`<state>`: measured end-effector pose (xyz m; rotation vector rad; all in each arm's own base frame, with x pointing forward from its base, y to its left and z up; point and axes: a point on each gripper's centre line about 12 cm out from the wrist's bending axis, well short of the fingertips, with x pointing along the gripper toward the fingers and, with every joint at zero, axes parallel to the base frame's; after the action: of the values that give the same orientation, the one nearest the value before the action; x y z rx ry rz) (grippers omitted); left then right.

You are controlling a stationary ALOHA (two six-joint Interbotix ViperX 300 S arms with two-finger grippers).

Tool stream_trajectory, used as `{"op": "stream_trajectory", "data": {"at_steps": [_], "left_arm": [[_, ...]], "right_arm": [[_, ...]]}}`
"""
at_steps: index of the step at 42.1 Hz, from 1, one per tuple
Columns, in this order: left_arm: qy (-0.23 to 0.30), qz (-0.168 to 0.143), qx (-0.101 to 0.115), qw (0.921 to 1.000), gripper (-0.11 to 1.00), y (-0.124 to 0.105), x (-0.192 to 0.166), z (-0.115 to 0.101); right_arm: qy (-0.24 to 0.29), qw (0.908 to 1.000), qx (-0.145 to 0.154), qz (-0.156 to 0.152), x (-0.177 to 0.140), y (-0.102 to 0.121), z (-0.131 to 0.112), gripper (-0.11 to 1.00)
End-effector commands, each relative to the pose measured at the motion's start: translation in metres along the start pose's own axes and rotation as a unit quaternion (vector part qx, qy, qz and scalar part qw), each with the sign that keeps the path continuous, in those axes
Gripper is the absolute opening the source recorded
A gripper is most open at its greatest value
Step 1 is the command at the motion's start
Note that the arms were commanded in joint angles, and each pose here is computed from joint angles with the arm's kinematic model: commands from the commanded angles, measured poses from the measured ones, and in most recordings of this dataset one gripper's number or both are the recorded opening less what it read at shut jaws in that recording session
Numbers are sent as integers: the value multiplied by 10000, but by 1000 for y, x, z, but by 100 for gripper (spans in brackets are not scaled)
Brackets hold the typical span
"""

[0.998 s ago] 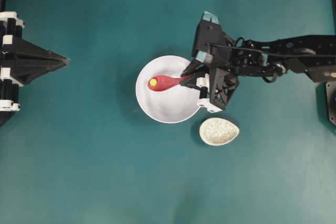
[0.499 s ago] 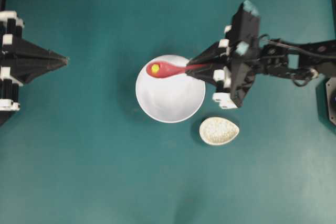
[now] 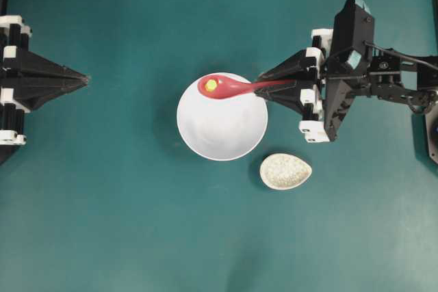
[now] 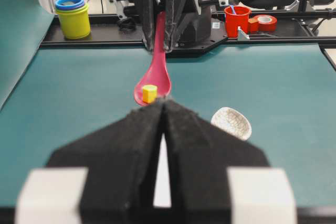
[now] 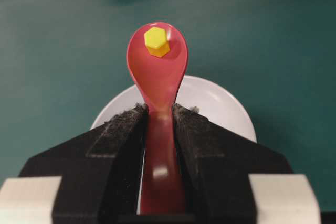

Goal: Scoop the yellow hexagonal prism block from the bowl with a spoon using the right arm.

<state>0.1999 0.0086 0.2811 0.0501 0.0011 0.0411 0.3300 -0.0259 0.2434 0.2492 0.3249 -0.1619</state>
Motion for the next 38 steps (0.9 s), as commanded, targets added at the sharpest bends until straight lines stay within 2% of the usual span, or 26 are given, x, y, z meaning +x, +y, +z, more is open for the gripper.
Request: {"op": "stream_trajectory", "data": {"at_steps": [1, 38], "left_arm": [[-54, 4, -15, 10000, 0, 0, 2, 5], [77, -2, -8, 10000, 0, 0, 2, 2]], "right_arm": [[-192, 9998, 16, 42, -4, 3, 11, 24], [-476, 9988, -23, 91, -4, 7, 21, 24]]}}
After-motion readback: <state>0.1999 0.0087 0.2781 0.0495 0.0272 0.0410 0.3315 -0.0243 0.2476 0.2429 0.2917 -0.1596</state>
